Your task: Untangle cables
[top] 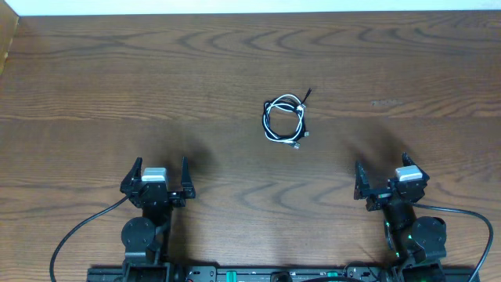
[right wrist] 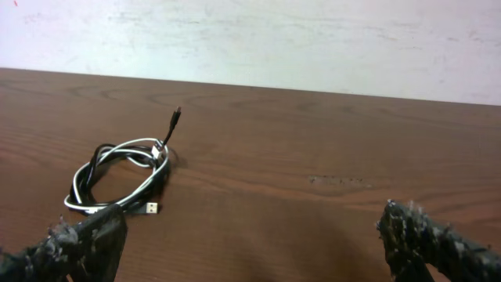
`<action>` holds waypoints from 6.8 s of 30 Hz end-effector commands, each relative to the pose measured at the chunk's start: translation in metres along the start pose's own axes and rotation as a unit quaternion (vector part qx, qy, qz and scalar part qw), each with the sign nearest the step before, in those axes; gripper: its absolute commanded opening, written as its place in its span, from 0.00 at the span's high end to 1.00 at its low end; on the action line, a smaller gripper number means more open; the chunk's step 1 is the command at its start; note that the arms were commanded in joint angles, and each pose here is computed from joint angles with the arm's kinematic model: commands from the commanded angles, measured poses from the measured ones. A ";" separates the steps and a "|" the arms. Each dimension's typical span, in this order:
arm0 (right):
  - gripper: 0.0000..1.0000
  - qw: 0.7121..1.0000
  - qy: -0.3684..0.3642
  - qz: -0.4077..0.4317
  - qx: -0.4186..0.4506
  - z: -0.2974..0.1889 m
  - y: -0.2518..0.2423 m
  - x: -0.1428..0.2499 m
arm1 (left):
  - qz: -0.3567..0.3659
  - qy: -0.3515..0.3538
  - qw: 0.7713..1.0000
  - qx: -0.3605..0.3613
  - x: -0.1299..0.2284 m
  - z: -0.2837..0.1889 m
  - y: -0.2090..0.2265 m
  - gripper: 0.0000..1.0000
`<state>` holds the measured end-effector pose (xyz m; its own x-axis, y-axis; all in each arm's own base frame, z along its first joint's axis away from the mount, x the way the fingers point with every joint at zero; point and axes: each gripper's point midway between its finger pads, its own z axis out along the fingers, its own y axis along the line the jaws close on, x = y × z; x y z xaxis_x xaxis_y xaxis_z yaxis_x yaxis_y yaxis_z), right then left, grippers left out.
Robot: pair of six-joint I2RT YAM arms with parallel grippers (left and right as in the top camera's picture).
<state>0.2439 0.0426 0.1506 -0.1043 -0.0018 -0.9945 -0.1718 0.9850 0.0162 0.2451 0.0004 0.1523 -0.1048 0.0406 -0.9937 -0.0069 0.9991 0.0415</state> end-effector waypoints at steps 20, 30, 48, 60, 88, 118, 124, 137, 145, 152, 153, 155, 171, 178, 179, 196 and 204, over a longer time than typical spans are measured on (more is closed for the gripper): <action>0.01 1.000 0.002 0.006 -0.007 0.000 0.003 0.001 | 0.004 0.032 0.999 -0.015 0.019 0.001 0.005 0.02; 0.01 1.000 0.002 0.006 -0.007 0.000 0.003 0.001 | 0.004 0.032 0.999 -0.015 0.019 0.001 0.005 0.02; 0.01 1.000 0.002 -0.007 0.007 0.000 -0.002 0.001 | 0.004 0.032 0.999 -0.015 0.019 0.001 0.005 0.02; 0.01 1.000 -0.003 -0.007 0.008 0.000 -0.002 -0.001 | 0.016 0.027 0.999 -0.019 0.016 0.001 0.007 0.02; 0.01 0.984 -0.172 0.050 -0.022 -0.036 0.006 -0.131 | 0.040 0.067 0.982 0.169 -0.085 0.006 -0.052 0.02; 0.01 0.951 0.298 0.052 -0.056 0.094 0.028 -0.138 | -0.034 0.360 0.877 0.316 -0.119 0.118 -0.159 0.02; 0.01 0.949 0.303 0.063 -0.067 0.111 0.033 -0.130 | -0.044 0.372 0.865 0.335 -0.109 0.122 -0.168 0.02; 0.01 0.930 0.338 0.090 -0.115 0.114 0.052 -0.110 | -0.098 0.425 0.843 0.314 -0.033 0.182 -0.194 0.24; 0.01 0.922 0.364 0.087 -0.097 0.108 0.046 -0.097 | -0.101 0.452 0.827 0.319 0.031 0.205 -0.234 0.37; 0.01 0.922 0.368 0.085 -0.089 0.109 0.044 -0.093 | -0.101 0.453 0.856 0.227 0.062 0.230 -0.232 0.55; 0.01 0.922 0.368 0.085 -0.089 0.109 0.044 -0.093 | -0.101 0.454 0.860 0.208 0.065 0.232 -0.230 0.54; 0.01 0.922 0.368 0.085 -0.089 0.108 0.044 -0.093 | -0.094 0.458 0.861 0.199 0.071 0.231 -0.229 0.55; 0.01 0.921 0.369 0.085 -0.089 0.109 0.044 -0.093 | -0.109 0.502 0.843 0.162 0.098 0.213 -0.220 0.66; 0.01 0.922 0.367 0.085 -0.089 0.109 0.044 -0.093 | -0.067 0.494 0.853 0.151 0.101 0.210 -0.224 0.66; 0.01 0.922 0.367 0.085 -0.089 0.109 0.044 -0.093 | -0.063 0.493 0.854 0.156 0.101 0.209 -0.227 0.66; 0.01 0.918 0.376 0.086 -0.088 0.106 0.044 -0.090 | -0.025 0.469 0.876 0.114 0.100 0.214 -0.226 0.69; 0.01 0.917 0.379 0.086 -0.088 0.105 0.044 -0.088 | -0.036 0.482 0.870 0.101 0.105 0.205 -0.230 0.70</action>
<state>0.3480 0.1020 0.2290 -0.7805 -0.0360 -0.6241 -0.2424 0.9377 0.2490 0.4437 -0.2304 0.0318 -0.8802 0.0781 -0.4681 0.1642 0.9756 -0.1458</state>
